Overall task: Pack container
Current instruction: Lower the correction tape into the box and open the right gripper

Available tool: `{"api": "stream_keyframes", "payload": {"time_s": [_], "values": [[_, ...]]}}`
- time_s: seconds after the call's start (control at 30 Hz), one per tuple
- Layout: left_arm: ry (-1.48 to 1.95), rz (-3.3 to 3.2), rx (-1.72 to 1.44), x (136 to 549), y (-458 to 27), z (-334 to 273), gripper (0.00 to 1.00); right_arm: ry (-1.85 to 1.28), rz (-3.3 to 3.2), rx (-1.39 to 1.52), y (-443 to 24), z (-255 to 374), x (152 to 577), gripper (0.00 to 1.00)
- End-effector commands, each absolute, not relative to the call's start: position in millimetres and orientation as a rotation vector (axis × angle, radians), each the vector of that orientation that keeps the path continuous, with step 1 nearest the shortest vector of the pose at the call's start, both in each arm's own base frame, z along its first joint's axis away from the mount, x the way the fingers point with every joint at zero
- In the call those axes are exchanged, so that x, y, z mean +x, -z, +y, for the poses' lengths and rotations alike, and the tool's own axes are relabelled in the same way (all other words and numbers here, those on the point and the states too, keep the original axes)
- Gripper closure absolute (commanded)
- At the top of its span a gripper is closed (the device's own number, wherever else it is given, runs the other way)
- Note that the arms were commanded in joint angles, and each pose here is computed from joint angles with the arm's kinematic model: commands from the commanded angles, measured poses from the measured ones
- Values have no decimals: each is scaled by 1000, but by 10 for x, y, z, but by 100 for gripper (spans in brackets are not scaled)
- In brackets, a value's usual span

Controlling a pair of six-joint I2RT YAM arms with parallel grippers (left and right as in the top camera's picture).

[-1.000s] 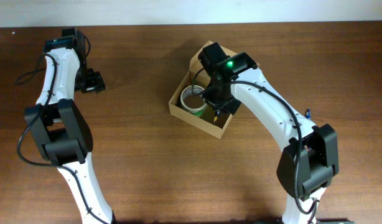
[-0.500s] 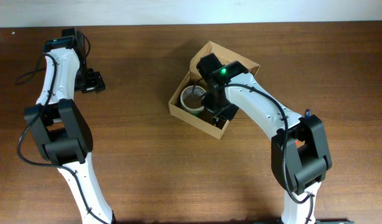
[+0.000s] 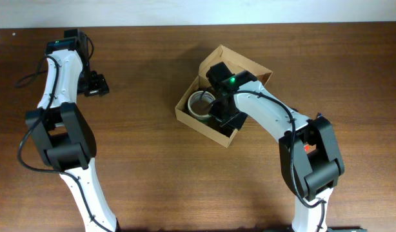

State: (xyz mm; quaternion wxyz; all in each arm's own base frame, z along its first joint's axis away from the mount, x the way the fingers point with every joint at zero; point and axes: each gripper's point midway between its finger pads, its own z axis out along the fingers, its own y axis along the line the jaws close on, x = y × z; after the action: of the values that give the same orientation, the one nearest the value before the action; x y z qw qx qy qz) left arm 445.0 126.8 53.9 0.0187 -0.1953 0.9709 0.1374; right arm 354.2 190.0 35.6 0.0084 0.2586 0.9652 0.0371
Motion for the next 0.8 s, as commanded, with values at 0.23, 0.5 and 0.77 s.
{"api": "stream_keyframes", "payload": {"time_s": [0.23,0.5,0.77], "values": [[-419,3010,-598,4446,-582,1273,0,-117,3017,730,-502,1836,3670,58],[-419,3011,-598,4445,-581,1273,0,-108,3019,731,-512,1779,3681,56],[-420,3010,-597,4446,-582,1273,0,-102,3024,701,-512,1774,3680,47]]}}
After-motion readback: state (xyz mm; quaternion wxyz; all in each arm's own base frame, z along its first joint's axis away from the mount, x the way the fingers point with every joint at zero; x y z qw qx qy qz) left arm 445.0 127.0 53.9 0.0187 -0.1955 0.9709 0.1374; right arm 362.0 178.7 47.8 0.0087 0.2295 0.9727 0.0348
